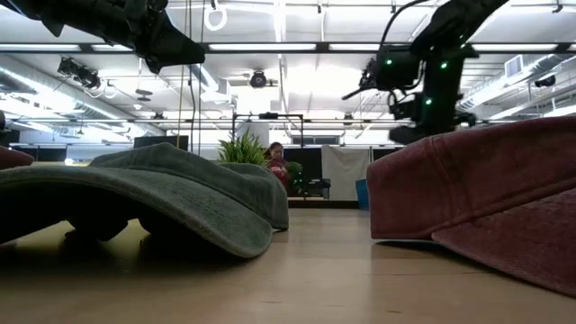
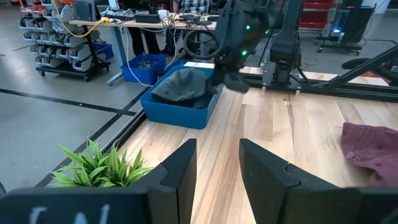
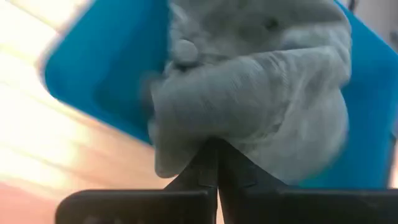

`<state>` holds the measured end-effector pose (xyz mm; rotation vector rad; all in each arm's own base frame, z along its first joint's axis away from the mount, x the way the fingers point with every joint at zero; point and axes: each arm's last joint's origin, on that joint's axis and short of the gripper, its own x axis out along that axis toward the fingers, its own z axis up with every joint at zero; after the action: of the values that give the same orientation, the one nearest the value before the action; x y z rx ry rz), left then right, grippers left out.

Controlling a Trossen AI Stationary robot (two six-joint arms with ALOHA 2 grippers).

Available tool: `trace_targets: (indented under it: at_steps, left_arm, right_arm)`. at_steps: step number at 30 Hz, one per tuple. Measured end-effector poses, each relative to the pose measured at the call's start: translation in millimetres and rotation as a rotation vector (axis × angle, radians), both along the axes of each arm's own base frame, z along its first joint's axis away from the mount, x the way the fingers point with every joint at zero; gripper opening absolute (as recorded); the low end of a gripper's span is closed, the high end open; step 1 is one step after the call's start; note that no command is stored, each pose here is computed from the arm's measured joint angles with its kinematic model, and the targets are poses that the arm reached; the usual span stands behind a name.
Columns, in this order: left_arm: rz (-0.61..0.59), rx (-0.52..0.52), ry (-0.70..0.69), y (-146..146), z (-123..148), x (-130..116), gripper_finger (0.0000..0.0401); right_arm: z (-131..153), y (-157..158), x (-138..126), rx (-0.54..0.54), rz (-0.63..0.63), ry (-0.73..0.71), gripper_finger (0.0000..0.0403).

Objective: Pick & Place hat
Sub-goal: Put the top gray cap into the blue bin, then put the gray cap into the blue bin

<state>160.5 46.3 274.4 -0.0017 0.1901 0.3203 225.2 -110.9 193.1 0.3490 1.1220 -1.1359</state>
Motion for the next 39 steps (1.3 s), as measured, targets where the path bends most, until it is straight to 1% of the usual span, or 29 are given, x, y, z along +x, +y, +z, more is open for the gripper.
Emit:
trace_targets:
  at_steps: [3,6,9,11,17,19,21,23,25,29,34,37,39]
  left_arm:
    - [0.0,0.0,0.0,0.0,0.0,0.0,0.0124]
    - [0.001,-0.005,-0.002,0.0,0.0,0.0,0.0124]
    - [0.001,-0.007,-0.002,0.0,0.0,0.0,0.0124]
    - [0.001,-0.007,-0.002,0.0,0.0,0.0,0.0124]
    - [0.001,-0.007,-0.002,0.0,-0.1,0.0,0.0124]
    - [0.001,-0.007,-0.002,0.0,0.0,0.0,0.0124]
    - [0.001,-0.007,-0.002,0.0,-0.1,0.0,0.0124]
    - [0.001,-0.008,-0.002,0.0,0.0,0.0,0.0124]
    - [0.001,-0.008,-0.002,-0.1,-0.1,0.0,0.0124]
    - [0.003,-0.018,-0.005,-0.1,-0.1,0.0,0.0124]
    - [0.011,-0.1,-0.028,-0.4,-0.4,0.1,0.0124]
    - [-0.051,-0.15,-0.028,-2.5,-1.4,0.5,0.0124]
    - [-0.142,-0.191,-0.039,-6.5,-0.7,1.5,0.0124]
  right_arm:
    - [-3.3,-11.6,9.3,-0.041,0.055,-0.035,0.0001]
    - [-1.4,-24.0,11.2,-0.094,0.049,-0.072,0.0001]
    - [-1.0,-32.0,7.1,-0.107,0.022,-0.064,0.0001]
    - [-2.7,-34.9,0.9,-0.08,-0.005,-0.035,0.0001]
    - [-10.0,-30.9,-12.2,0.067,-0.088,0.018,0.0]
    - [-13.6,-29.4,-12.4,0.12,-0.074,0.029,0.0]
    - [-15.5,-28.8,-11.5,0.157,-0.022,0.043,0.0]
    - [-14.6,-29.2,-11.7,0.136,-0.006,0.06,0.0]
    - [-8.7,-29.8,-12.2,0.093,-0.013,0.071,0.0]
    - [15.1,-32.5,-9.4,0.035,0.009,0.025,0.0005]
    - [48.9,-30.7,-5.6,-0.016,0.048,-0.094,0.0008]
    - [58.7,-25.5,-5.3,-0.023,0.075,-0.148,0.0004]
    - [60.5,-22.3,-5.0,0.005,0.098,-0.173,0.0004]
